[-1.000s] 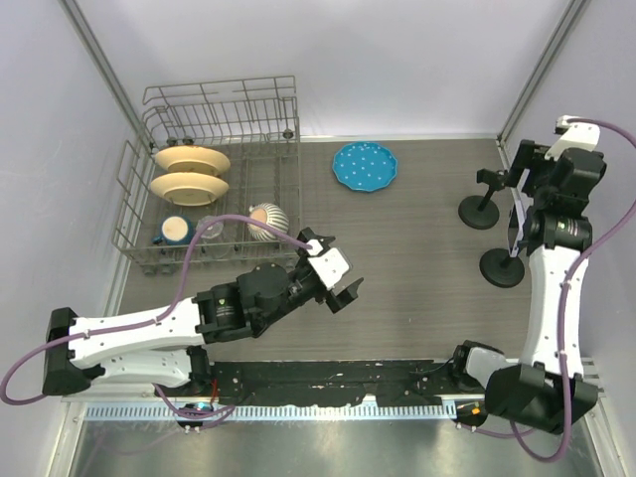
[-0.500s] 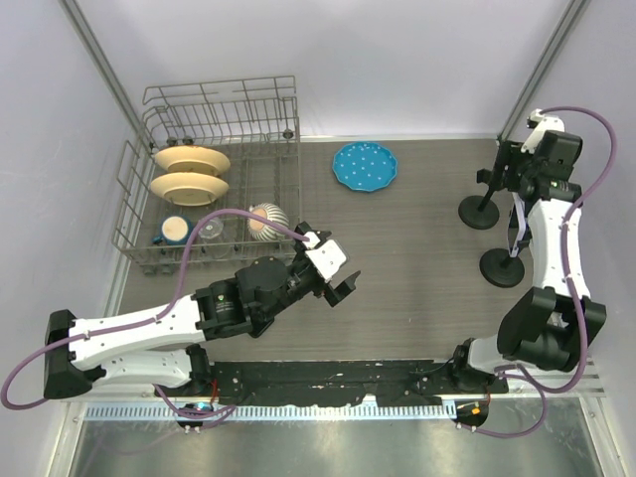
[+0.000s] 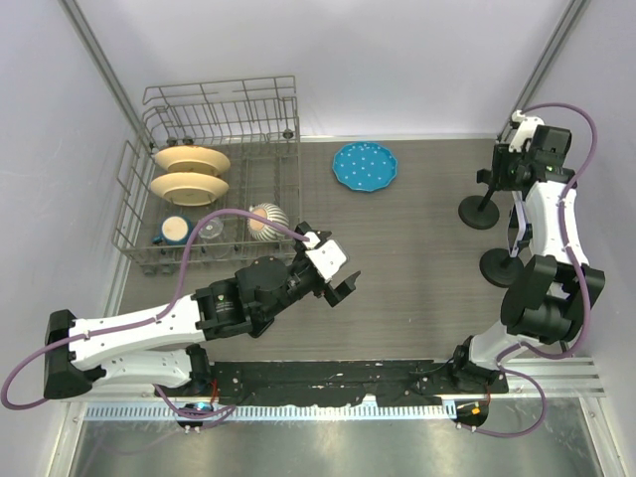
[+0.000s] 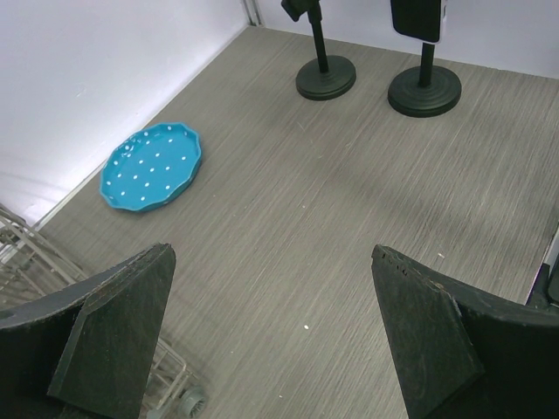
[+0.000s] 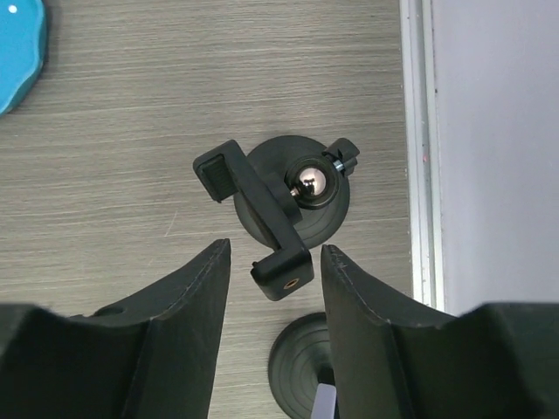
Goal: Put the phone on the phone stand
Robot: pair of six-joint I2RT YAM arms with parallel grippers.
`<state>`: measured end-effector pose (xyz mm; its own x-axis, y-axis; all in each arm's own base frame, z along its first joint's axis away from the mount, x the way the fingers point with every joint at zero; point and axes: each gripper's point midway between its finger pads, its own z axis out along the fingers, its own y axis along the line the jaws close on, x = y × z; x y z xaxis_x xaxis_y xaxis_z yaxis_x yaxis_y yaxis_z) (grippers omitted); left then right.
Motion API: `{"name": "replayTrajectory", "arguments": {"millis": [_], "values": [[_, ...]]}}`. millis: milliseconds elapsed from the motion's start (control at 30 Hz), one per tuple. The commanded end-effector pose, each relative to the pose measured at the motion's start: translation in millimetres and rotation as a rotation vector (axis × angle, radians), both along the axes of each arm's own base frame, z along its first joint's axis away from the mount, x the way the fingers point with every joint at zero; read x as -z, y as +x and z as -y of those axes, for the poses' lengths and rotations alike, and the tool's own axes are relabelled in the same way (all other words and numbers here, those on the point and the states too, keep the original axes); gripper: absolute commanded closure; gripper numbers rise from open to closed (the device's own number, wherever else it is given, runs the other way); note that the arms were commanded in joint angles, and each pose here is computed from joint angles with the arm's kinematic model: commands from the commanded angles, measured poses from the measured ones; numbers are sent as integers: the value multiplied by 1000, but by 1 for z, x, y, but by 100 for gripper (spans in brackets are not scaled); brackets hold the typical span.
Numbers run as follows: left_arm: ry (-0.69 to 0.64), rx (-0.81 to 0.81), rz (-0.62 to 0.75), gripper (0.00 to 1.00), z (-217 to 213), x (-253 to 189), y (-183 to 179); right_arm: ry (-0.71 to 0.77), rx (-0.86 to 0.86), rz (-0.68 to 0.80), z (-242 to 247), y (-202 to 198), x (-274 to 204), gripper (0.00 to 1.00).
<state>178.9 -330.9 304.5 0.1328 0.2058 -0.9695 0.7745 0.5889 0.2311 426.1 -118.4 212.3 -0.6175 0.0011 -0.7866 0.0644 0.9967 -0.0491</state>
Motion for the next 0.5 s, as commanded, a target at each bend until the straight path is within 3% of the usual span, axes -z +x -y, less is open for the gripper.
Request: {"name": "replayTrajectory", "arguments": {"millis": [0, 133, 400, 433, 467], "values": [[-74, -5, 22, 0, -1, -29, 1, -80, -28, 13, 0, 1, -6, 51], [-67, -13, 19, 0, 0, -27, 3, -150, -71, 11, -15, 11, -4, 62], [-49, -33, 14, 0, -1, -22, 10, -238, -45, -51, -18, 24, 15, 57], [-49, -35, 14, 0, -1, -22, 10, -232, -48, -49, -20, 24, 15, 59], [-51, -33, 14, 0, -2, -23, 10, -225, -52, -50, -22, 25, 17, 66]]}}
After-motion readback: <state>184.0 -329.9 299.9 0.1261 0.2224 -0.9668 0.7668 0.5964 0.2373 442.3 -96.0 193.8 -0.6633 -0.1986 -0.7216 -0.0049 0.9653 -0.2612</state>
